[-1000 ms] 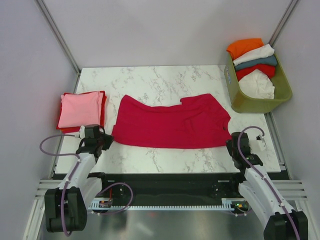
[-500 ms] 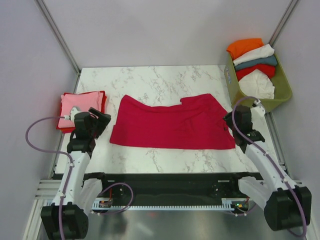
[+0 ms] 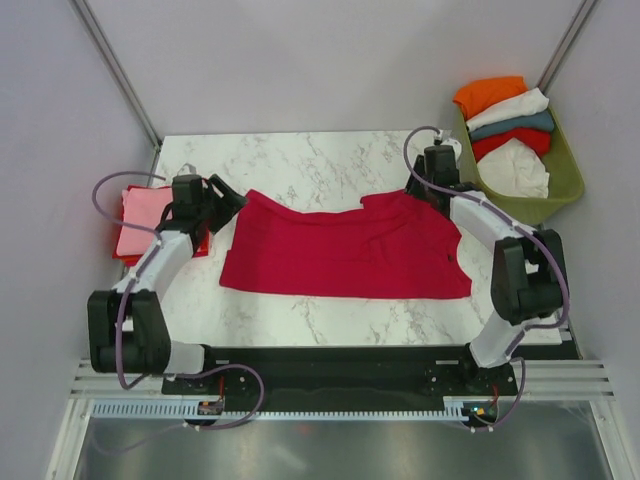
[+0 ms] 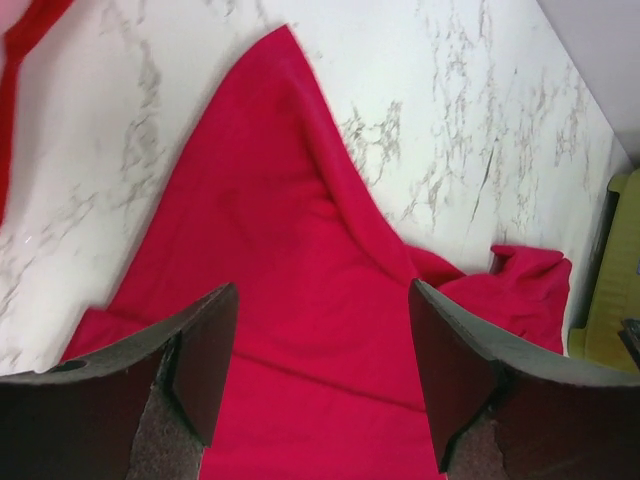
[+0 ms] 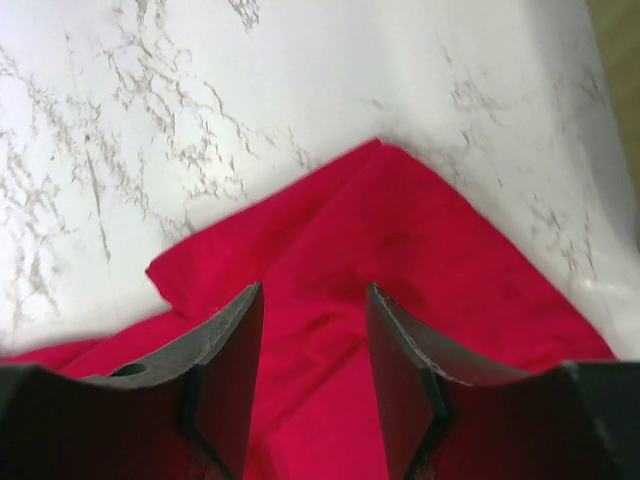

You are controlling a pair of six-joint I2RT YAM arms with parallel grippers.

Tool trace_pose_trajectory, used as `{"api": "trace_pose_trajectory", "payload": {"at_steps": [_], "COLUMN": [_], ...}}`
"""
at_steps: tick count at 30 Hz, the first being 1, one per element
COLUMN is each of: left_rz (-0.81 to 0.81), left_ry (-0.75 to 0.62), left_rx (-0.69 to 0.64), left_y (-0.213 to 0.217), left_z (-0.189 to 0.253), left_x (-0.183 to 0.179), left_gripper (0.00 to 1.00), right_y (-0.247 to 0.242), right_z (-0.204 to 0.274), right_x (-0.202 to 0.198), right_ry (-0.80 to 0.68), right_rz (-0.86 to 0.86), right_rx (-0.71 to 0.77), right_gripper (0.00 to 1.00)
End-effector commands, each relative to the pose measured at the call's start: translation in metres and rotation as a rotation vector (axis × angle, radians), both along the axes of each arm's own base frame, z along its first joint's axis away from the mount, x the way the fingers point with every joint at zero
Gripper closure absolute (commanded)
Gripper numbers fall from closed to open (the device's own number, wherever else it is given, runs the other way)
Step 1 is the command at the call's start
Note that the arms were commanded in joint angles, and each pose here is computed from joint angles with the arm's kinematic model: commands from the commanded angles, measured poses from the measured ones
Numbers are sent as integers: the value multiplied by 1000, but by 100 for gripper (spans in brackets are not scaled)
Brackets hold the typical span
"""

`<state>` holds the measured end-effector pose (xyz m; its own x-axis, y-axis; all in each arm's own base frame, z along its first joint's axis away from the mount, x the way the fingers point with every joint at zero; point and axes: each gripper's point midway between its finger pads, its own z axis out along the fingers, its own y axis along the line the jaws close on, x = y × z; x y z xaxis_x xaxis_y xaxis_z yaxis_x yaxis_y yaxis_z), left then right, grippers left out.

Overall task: Fold and stack the t-shirts
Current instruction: Fold the tshirt

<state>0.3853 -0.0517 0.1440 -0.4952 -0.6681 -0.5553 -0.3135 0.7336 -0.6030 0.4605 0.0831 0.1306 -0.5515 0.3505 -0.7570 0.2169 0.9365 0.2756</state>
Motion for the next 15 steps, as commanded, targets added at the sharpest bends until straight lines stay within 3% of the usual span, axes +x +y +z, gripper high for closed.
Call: {"api": "trace_pose_trajectory", "payload": {"at_steps": [1, 10, 15], "left_rz": [-105, -203, -243], "left_ry": [-114, -13, 60], "left_rx": [51, 162, 191], "left_y": [-17, -41, -51], "left_z": [31, -1, -27], "left_x": [49, 111, 137], "left_gripper": [25, 26, 27], "right_y": [6, 59, 69], "right_z": [8, -36, -50], "right_x": [36, 74, 84], "right_ry": [-21, 72, 108], "right_rz": [66, 253, 273], "right_rx": [-78, -109, -175], "right_gripper": [46, 43, 43]}}
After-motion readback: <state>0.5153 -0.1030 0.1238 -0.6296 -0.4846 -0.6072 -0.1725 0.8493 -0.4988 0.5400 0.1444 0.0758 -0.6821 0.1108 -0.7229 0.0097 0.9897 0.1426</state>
